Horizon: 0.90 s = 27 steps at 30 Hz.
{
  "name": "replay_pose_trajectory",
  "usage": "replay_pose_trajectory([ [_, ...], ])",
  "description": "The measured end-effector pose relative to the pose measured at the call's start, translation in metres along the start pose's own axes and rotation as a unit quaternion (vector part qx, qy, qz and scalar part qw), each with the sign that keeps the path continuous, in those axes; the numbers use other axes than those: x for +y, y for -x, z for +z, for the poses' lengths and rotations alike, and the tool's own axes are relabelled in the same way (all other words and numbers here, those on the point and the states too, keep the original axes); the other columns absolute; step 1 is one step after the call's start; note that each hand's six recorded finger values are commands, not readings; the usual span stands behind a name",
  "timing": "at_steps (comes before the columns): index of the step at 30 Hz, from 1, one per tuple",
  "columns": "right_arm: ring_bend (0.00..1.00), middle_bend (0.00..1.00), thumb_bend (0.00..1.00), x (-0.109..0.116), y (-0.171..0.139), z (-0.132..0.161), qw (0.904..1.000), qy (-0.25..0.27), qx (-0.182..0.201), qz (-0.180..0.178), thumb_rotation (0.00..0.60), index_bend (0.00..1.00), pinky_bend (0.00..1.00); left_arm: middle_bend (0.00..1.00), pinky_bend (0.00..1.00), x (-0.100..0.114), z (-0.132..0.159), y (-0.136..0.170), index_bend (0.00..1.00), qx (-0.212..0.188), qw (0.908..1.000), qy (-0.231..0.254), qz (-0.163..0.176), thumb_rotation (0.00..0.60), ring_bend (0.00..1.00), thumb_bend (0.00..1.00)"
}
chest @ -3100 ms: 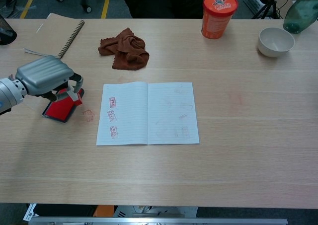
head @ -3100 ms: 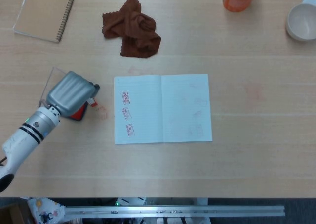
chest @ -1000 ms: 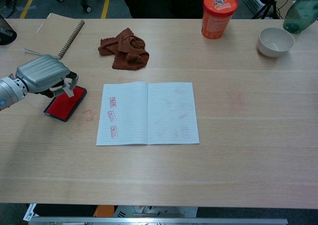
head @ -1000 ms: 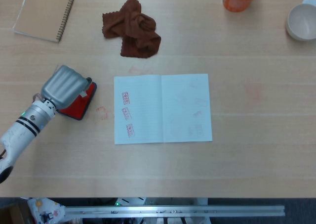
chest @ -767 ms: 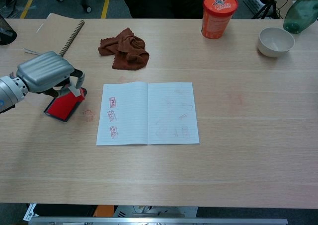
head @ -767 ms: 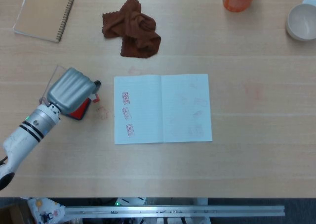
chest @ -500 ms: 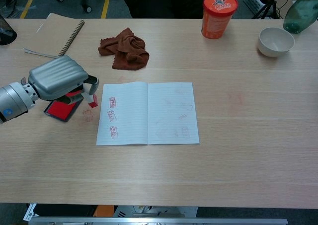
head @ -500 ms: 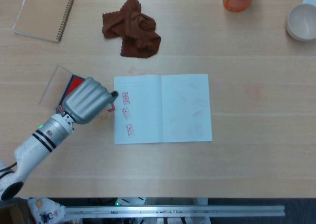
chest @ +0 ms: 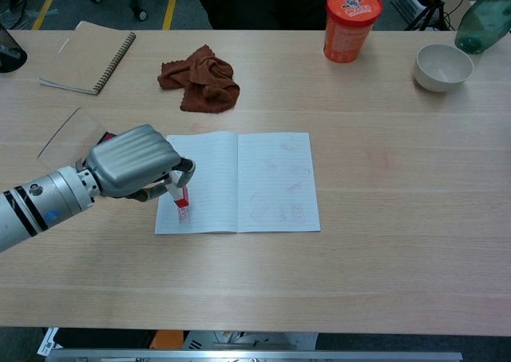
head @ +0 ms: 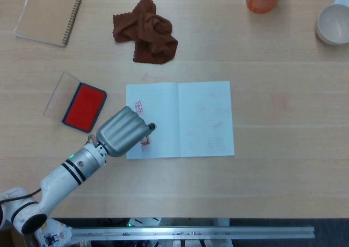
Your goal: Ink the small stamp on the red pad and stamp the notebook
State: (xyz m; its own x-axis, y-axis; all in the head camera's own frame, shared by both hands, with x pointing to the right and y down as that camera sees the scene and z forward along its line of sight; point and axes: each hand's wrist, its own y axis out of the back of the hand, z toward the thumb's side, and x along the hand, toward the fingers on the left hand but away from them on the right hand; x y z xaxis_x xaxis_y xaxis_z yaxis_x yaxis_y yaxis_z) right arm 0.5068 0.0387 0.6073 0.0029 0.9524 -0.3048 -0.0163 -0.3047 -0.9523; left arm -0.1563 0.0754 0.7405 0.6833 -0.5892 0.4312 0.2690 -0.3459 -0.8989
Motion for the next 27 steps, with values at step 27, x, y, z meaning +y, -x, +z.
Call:
replay_pose_trajectory([
  [27, 0.17, 0.3, 0.3, 0.005, -0.01, -0.015, 0.9999, 0.0, -0.016, -0.006, 0.6, 0.16, 0.24, 1.0, 1.0, -0.009, 0.04, -0.034, 0.54, -0.005, 0.9998, -0.007, 0.02, 0.6, 1.0, 0.4],
])
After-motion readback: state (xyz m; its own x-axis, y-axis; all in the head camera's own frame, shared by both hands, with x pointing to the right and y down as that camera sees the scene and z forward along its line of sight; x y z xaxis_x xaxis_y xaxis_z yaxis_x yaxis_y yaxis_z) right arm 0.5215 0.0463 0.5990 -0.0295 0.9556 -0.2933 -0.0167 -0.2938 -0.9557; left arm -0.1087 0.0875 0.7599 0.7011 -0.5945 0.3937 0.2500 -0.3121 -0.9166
